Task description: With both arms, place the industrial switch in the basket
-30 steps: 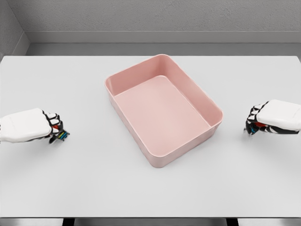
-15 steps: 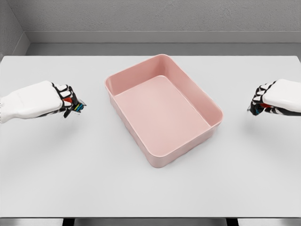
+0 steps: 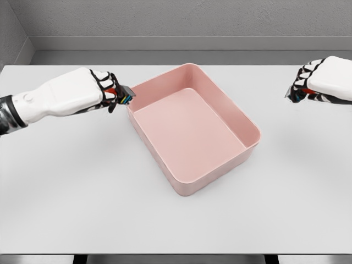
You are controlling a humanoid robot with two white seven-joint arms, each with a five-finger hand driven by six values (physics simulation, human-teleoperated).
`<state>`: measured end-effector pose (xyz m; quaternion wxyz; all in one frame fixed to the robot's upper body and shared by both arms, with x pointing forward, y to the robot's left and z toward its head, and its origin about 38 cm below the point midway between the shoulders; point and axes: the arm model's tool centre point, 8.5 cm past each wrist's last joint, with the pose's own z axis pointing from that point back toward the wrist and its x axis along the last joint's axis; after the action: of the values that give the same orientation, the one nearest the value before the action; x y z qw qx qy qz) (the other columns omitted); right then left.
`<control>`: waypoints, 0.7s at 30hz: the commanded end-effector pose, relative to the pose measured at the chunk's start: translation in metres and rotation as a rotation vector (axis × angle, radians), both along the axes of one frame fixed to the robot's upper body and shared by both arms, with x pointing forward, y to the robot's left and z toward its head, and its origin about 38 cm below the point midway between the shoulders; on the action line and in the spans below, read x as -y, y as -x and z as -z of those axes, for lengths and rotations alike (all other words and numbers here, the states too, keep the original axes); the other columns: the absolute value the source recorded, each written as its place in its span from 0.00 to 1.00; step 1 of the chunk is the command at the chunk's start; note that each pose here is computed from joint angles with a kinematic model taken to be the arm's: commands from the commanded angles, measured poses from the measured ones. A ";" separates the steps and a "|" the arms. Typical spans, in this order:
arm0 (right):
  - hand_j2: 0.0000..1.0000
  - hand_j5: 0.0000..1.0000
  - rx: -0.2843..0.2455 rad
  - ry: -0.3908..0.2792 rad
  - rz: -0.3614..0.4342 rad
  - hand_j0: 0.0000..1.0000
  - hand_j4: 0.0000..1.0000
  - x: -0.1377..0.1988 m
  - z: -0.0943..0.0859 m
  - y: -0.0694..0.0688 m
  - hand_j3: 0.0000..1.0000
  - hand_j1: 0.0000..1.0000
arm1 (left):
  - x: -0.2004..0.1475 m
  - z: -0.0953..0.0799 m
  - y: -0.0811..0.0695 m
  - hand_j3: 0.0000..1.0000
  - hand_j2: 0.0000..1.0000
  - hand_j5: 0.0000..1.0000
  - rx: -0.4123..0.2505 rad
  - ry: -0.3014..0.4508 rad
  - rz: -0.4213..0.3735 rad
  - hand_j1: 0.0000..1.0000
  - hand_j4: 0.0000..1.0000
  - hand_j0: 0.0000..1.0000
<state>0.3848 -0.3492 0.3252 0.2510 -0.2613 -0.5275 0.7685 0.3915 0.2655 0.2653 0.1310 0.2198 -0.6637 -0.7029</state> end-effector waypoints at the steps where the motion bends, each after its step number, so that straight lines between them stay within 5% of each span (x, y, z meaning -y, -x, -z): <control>1: 0.42 0.42 -0.065 -0.017 -0.052 0.42 0.42 -0.021 0.026 -0.002 0.42 0.42 | 0.012 0.002 -0.001 0.25 0.25 0.25 -0.004 0.038 0.022 0.25 0.25 0.25; 10: 0.42 0.42 -0.090 -0.033 -0.194 0.42 0.42 -0.079 0.037 -0.012 0.42 0.42 | 0.065 0.013 -0.001 0.25 0.25 0.25 0.012 0.106 0.103 0.25 0.25 0.25; 21: 0.43 0.43 -0.074 -0.043 -0.265 0.43 0.43 -0.108 0.032 -0.017 0.43 0.43 | 0.108 0.047 0.009 0.28 0.28 0.28 -0.016 0.053 0.183 0.28 0.28 0.28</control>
<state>0.4027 -0.2497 0.3032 0.1722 -0.1719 -0.5628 0.7900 0.3838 0.1622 0.2214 0.0786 0.1554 -0.6963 -0.6963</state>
